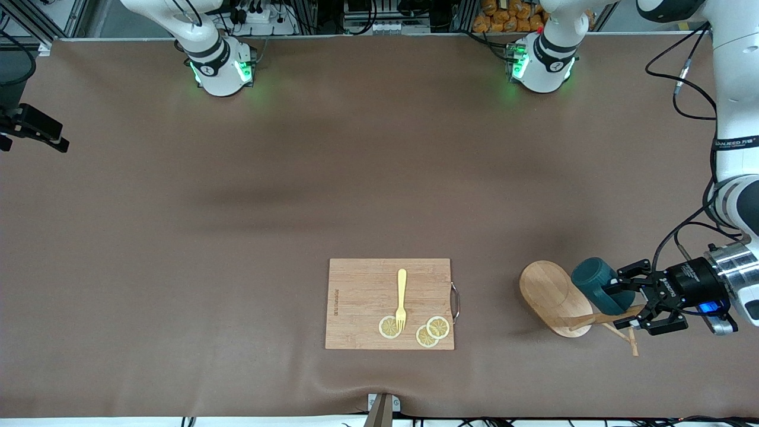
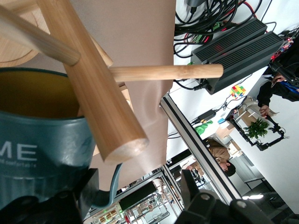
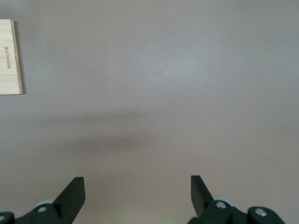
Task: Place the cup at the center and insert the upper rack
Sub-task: 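Hook the mug handle onto a mug-tree peg with the left gripper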
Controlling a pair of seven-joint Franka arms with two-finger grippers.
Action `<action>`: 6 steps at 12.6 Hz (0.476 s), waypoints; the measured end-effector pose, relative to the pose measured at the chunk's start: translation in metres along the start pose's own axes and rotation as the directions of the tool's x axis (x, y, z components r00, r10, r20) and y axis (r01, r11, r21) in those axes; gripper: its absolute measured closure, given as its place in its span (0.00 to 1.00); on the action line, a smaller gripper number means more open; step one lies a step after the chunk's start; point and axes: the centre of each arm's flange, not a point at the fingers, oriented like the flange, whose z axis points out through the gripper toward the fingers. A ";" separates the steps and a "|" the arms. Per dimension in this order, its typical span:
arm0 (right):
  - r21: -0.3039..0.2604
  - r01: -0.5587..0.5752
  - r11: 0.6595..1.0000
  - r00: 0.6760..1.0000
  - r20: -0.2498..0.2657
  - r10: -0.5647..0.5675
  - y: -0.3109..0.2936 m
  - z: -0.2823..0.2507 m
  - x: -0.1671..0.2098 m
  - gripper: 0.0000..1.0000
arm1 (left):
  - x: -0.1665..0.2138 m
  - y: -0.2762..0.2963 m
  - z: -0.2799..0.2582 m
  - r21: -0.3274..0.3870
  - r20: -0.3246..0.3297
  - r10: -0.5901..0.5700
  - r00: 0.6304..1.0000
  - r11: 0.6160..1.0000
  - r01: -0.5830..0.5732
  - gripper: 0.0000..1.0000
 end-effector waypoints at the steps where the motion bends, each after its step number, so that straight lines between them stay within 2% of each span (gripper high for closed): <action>1: 0.000 0.000 1.000 1.000 0.000 0.000 0.000 0.000 0.000 0.00 | -0.001 0.001 -0.001 -0.001 -0.001 0.003 1.000 1.000 -0.003 0.21; 6: 0.000 0.000 1.000 1.000 0.000 0.000 0.000 0.000 0.000 0.00 | -0.002 0.006 -0.005 -0.019 -0.018 0.055 0.998 0.998 -0.055 0.21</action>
